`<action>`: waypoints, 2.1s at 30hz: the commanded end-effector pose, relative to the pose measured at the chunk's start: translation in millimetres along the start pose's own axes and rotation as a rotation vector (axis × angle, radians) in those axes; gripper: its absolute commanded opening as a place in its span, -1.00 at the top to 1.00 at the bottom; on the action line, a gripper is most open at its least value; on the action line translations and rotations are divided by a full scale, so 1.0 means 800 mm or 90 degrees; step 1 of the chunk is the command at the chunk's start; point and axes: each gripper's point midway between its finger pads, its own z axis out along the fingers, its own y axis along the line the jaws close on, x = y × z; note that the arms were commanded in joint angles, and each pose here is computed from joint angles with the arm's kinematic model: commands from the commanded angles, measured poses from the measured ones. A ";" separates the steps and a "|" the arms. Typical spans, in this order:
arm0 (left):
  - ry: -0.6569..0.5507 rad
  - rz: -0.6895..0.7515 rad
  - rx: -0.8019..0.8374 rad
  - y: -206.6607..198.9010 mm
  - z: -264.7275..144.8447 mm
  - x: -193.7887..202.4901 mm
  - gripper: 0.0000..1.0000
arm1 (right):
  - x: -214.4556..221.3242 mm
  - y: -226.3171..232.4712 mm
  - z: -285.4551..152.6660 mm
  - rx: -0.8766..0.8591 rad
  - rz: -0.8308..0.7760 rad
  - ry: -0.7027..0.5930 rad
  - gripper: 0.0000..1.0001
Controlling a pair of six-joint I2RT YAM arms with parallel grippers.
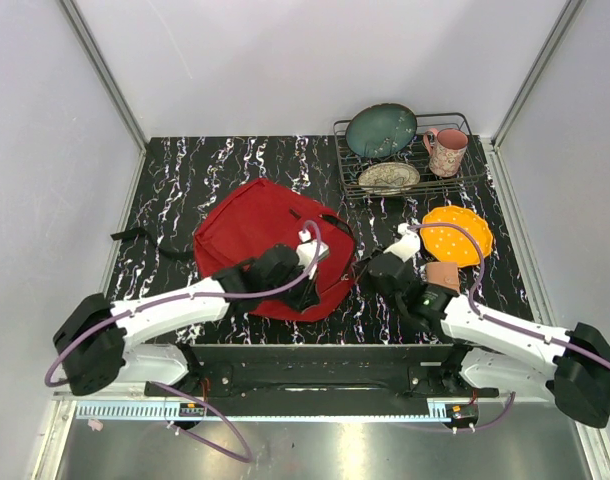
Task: Pack the student bag
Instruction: Zip the student bag at the center of the board.
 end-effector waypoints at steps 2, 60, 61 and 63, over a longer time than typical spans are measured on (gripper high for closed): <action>0.024 -0.088 -0.070 0.026 -0.028 0.061 1.00 | -0.062 0.021 0.016 0.007 0.012 -0.092 1.00; 0.012 -0.028 0.021 -0.021 0.016 -0.019 1.00 | -0.055 0.033 0.013 -0.076 0.051 -0.023 1.00; 0.009 -0.031 0.019 -0.019 0.012 -0.016 1.00 | -0.054 0.034 0.014 -0.076 0.052 -0.022 1.00; 0.028 -0.042 0.010 -0.013 0.010 0.007 1.00 | -0.053 0.036 0.018 -0.078 0.052 -0.019 1.00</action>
